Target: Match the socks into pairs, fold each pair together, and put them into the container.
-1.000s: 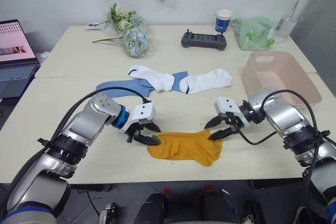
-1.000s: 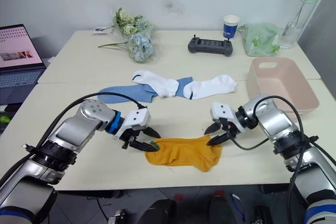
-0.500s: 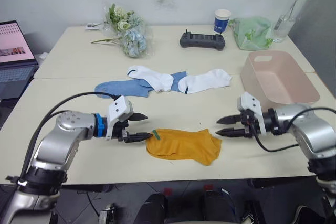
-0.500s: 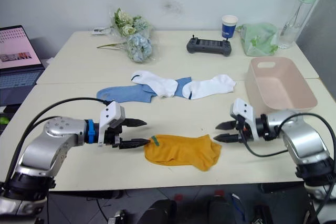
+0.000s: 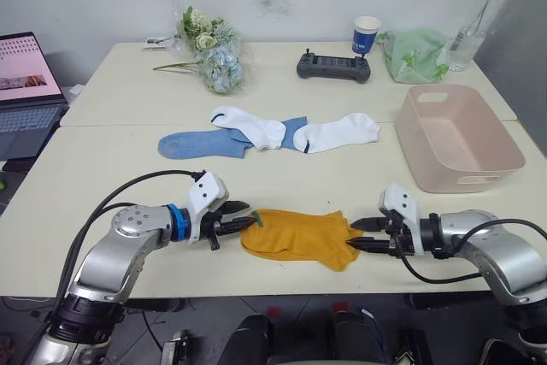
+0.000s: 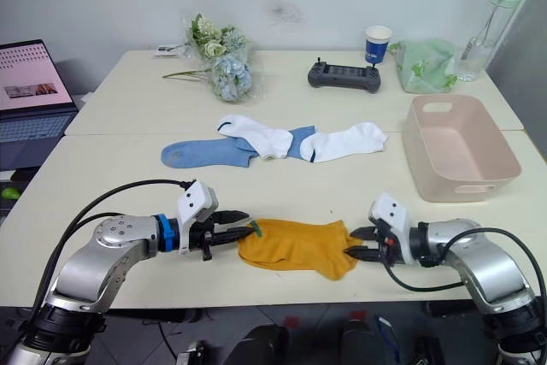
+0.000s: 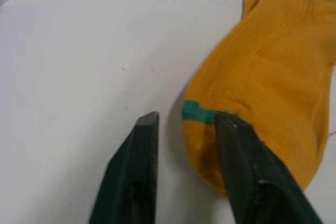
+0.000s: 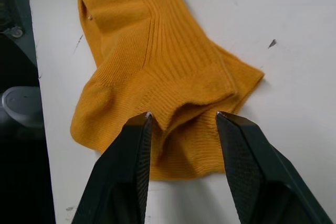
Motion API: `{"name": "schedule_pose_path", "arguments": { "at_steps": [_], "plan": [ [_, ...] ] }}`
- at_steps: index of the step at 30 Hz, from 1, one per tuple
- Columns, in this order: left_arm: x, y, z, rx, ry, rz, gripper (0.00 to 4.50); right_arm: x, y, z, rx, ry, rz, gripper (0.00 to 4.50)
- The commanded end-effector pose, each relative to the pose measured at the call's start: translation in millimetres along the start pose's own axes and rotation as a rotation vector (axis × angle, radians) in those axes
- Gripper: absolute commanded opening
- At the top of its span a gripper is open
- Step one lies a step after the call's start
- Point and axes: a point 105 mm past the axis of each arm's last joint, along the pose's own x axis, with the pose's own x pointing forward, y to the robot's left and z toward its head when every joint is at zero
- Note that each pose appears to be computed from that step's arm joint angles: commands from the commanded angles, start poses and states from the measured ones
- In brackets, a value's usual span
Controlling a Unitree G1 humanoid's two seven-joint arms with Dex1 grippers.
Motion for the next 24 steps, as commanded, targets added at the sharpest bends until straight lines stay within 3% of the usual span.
{"name": "schedule_pose_path", "arguments": {
  "at_steps": [1,3,12,20,24],
  "plan": [
    [-2,-1,4,0.026,-0.009,-0.003,0.49,0,9,8,-0.035,-0.027,0.025,0.79],
    [-2,0,4,0.028,-0.006,-0.004,0.00,1,9,7,-0.035,-0.026,0.024,0.05],
    [-10,1,14,-0.003,-0.055,0.009,0.00,-6,5,17,-0.047,-0.035,0.034,0.02],
    [-22,-19,21,-0.068,-0.074,-0.057,0.00,-20,8,38,-0.024,-0.032,0.122,0.02],
    [-23,-25,20,-0.095,-0.063,-0.066,0.00,-28,-2,37,-0.033,0.012,0.115,0.02]
  ]
}}
